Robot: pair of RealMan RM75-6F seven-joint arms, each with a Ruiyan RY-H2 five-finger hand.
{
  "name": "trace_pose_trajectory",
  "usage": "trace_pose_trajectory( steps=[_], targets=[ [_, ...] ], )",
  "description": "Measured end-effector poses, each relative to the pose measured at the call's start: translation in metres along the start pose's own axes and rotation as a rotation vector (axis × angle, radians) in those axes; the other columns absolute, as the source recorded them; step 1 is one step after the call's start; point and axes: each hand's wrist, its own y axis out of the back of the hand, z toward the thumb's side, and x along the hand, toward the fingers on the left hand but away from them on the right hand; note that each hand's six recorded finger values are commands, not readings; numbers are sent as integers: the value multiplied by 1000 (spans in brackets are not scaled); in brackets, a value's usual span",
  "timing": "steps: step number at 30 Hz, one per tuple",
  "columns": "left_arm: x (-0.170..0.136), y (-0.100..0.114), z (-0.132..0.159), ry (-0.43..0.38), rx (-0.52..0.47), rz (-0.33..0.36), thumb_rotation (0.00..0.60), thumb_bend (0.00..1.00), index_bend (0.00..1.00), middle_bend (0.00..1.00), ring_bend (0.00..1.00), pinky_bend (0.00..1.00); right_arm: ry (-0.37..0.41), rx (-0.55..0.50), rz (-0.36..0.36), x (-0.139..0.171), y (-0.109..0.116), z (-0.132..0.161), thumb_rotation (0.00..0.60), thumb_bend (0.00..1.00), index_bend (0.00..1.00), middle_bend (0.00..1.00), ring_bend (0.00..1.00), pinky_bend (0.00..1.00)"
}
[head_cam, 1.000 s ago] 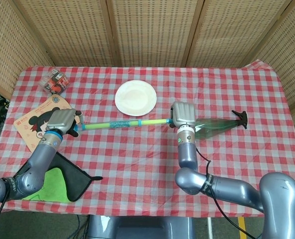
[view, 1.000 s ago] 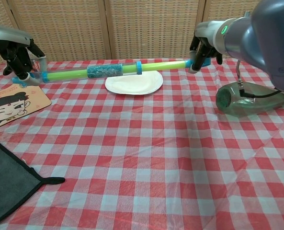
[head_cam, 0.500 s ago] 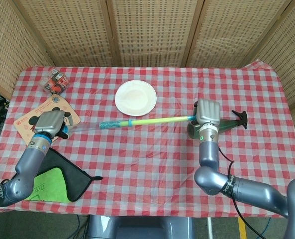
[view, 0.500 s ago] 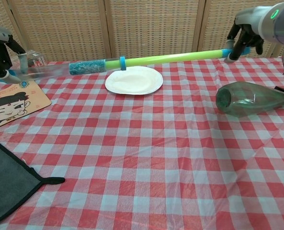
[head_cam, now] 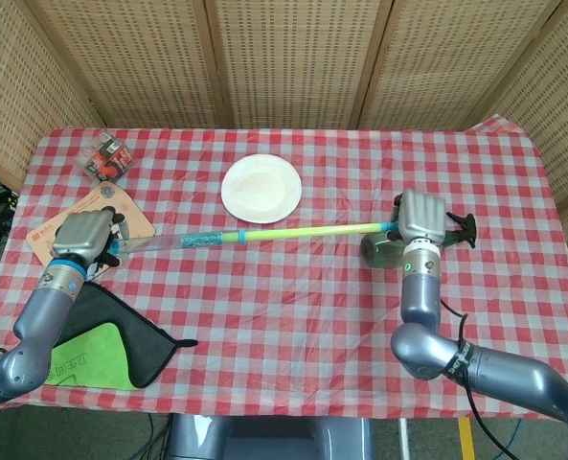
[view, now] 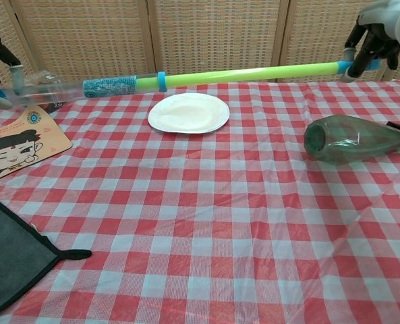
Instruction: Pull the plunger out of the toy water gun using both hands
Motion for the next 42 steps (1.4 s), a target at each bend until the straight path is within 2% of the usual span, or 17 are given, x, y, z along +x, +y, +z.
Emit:
trace_pose_trajectory(
  steps=[8,20,22,24,25,26,27,28,29,30,31,32,33,36,42],
  targets=[
    [-5,1,-8,13,21,2,600,480,684,874,779,654,-34,-4,-9,-1,7,-19,600,499,830,1000,1000,729],
    [-6,0,-10,23,31,3,600,481,681,874,779,654,-47,-2,-14,-5,10,-30,600,498,830,1000,1000,729],
    [-5,-1,-9,21,32,2,600,479,661,861,773,645,-46,-6,-14,-5,10,-31,600,498,827,1000,1000,729],
    [-4,-1,-8,19,35,4,600,462,574,770,702,586,-42,-8,-11,-5,9,-31,600,477,781,997,987,717],
    [-4,-1,-6,18,34,7,600,423,478,645,600,503,-40,-7,-11,-5,9,-31,600,441,691,945,926,668],
    [-4,0,-5,16,32,10,600,364,349,480,462,392,-37,-5,-12,-5,9,-30,600,394,557,826,809,587],
    [-4,0,-5,14,32,14,600,319,263,358,360,316,-33,-3,-15,-5,9,-30,600,360,456,714,700,523],
    [-4,1,-4,11,32,19,600,255,144,188,214,203,-27,1,-18,-5,9,-30,600,318,309,519,520,425],
    [-4,1,-3,8,35,24,600,212,60,73,99,109,-18,13,-21,-4,9,-29,600,284,187,345,353,337],
    [-4,1,-3,6,40,28,600,189,20,12,29,45,-11,26,-19,-4,7,-30,600,265,121,250,255,280],
    [-4,1,-3,5,48,33,600,179,6,0,7,17,-6,40,-14,-4,6,-31,600,244,50,134,134,195],
    [-4,1,-3,4,52,34,600,175,0,0,0,0,-3,52,-6,-4,4,-32,600,228,12,56,55,124],
    [-4,1,-4,4,51,33,600,172,0,0,0,0,-1,58,0,-4,3,-33,600,219,2,25,23,92],
    [-5,1,-4,0,36,25,600,171,0,0,0,0,2,79,19,-5,0,-36,600,198,0,0,0,45],
    [-9,-1,-5,-22,8,22,600,171,0,0,0,0,2,87,36,-5,-5,-42,600,196,0,0,0,32]
  ],
)
